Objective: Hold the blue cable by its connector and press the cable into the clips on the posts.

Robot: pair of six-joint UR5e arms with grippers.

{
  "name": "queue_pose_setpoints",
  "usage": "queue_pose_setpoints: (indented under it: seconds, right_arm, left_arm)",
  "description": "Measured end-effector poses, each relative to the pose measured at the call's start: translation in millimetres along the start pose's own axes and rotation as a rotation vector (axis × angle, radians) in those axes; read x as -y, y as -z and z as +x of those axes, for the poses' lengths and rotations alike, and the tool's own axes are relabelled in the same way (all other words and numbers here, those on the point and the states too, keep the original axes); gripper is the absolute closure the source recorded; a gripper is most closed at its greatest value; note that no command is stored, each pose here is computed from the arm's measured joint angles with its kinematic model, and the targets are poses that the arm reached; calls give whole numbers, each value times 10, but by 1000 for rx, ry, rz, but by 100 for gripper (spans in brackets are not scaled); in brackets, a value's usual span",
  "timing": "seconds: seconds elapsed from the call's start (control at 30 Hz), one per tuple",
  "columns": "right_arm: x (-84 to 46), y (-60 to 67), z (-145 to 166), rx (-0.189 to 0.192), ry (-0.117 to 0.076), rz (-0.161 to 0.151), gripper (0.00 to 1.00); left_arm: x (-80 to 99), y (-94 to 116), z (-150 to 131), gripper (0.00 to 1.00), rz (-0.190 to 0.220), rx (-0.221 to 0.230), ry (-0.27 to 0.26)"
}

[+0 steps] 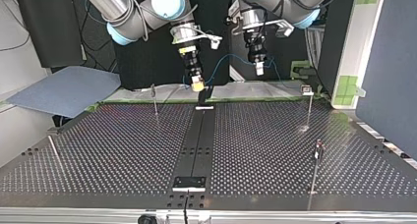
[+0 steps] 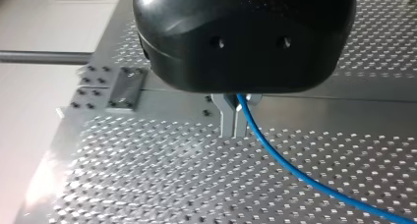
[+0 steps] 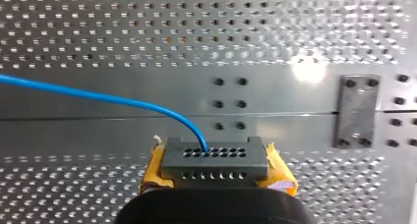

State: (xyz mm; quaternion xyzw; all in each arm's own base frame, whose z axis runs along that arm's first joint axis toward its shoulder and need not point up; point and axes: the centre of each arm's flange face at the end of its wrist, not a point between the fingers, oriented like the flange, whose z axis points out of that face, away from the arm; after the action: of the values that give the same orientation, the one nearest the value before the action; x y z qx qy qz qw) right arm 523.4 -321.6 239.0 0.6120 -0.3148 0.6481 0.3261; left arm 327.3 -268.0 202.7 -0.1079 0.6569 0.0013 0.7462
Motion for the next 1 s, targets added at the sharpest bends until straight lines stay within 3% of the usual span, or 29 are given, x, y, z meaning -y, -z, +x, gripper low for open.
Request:
queue_pose_setpoints:
  seconds: [0.13, 0.47, 0.8, 1.0]
  right_arm:
    - [-24, 21, 210, -7, -2, 1, 100]
    - [-98, -124, 887, -60, -11, -7, 100]
    - [-74, -246, 1136, -95, -16, 12, 100]
    - [-50, -318, 1301, -117, -20, 19, 100]
  left_arm:
    - [-22, -33, -141, 100, -10, 7, 18]
    - [-141, -65, -473, 100, -29, 13, 21]
    - [-218, -40, -794, 100, -24, 17, 28]
    - [-232, -217, -959, 100, -33, 22, 66]
